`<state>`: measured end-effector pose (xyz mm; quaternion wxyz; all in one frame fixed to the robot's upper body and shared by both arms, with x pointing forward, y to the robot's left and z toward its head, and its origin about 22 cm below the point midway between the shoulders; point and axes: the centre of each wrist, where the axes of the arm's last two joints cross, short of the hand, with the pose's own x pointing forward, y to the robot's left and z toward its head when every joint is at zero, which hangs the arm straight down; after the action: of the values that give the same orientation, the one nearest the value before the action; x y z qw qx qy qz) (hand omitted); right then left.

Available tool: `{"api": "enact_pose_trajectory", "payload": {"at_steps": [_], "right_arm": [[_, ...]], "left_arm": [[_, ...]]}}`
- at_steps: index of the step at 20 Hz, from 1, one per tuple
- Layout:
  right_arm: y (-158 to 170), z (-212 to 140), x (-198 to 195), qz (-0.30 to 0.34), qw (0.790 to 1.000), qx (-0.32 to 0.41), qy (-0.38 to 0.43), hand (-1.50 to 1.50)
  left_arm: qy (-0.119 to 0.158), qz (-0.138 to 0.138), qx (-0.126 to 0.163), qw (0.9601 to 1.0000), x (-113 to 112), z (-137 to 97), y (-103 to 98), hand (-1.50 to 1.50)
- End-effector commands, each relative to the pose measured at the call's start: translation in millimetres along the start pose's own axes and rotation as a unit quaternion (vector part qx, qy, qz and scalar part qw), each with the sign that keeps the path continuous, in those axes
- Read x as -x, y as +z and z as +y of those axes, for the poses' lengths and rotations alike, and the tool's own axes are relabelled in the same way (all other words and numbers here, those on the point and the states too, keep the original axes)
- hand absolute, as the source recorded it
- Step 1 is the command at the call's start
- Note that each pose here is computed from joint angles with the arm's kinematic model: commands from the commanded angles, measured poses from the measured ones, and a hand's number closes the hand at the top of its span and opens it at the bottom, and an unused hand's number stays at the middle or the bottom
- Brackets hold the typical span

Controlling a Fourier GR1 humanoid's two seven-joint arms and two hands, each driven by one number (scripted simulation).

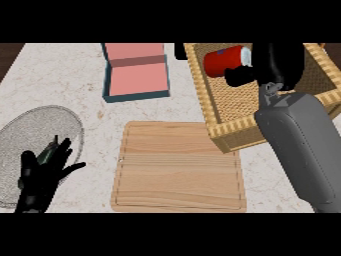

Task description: Pick the can from the cutting board and place it in the basket

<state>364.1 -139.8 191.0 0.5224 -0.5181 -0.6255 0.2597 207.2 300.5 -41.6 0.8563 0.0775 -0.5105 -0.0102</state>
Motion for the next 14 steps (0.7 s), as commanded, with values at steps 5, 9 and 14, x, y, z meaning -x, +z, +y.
{"api": "enact_pose_trajectory", "payload": {"at_steps": [5,9,14], "right_arm": [[-5,-29,20,-0.028,0.999,0.023,-0.02,-1.5],[-9,-54,18,0.002,0.997,0.042,-0.064,-1.5],[-8,-97,47,0.027,0.991,0.092,-0.097,-1.5]], "left_arm": [[-0.004,0.037,0.002,0.9993,-8,-7,-3,0.0],[0.0,0.026,0.007,0.9996,24,6,5,0.0],[0.005,0.034,0.002,0.9994,25,-5,8,0.0]]}}
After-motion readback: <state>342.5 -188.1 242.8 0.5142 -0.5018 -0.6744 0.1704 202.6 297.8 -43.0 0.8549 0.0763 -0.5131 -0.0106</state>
